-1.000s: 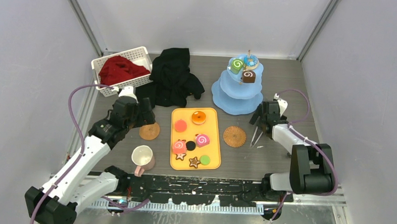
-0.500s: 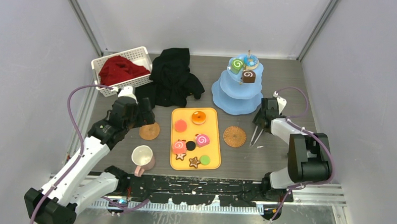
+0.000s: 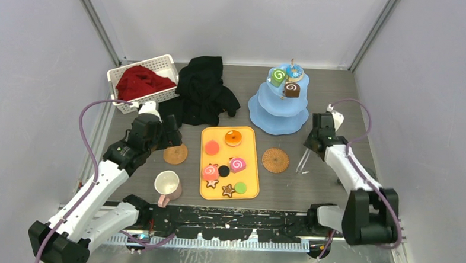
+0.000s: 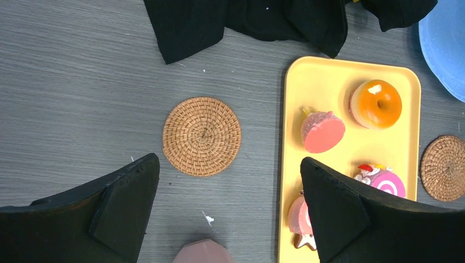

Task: Serve the afternoon tea
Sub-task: Pick up the clamp from the center of the board.

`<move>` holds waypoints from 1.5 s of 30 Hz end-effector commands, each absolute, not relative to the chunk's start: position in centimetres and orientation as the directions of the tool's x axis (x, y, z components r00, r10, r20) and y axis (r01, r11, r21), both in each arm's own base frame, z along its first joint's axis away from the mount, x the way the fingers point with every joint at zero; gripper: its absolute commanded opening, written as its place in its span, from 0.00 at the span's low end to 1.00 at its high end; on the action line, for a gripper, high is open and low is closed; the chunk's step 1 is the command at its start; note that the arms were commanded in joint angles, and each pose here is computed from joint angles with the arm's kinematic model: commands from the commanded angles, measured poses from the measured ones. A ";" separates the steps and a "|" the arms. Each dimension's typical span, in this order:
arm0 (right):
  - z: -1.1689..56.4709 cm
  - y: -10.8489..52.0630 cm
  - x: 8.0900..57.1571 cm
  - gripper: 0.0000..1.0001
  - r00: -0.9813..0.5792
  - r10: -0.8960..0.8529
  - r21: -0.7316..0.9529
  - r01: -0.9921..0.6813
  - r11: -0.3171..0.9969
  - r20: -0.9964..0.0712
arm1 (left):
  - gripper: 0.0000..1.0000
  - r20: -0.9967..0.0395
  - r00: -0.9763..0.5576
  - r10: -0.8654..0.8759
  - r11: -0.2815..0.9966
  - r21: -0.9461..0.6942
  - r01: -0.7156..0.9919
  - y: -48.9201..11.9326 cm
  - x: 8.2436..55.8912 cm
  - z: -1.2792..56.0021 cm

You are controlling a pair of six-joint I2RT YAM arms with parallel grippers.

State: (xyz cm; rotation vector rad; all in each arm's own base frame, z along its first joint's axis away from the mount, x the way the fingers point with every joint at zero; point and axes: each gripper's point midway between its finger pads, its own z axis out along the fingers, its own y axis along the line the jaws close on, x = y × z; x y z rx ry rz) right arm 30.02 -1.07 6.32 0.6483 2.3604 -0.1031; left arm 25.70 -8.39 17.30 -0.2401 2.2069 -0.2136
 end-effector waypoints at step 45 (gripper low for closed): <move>13.8 20.4 19.8 0.26 -0.822 -0.422 0.113 -0.495 0.861 -0.382 | 0.99 -0.791 -0.545 -0.279 0.960 -0.232 -0.154 -7.2 26.0 19.2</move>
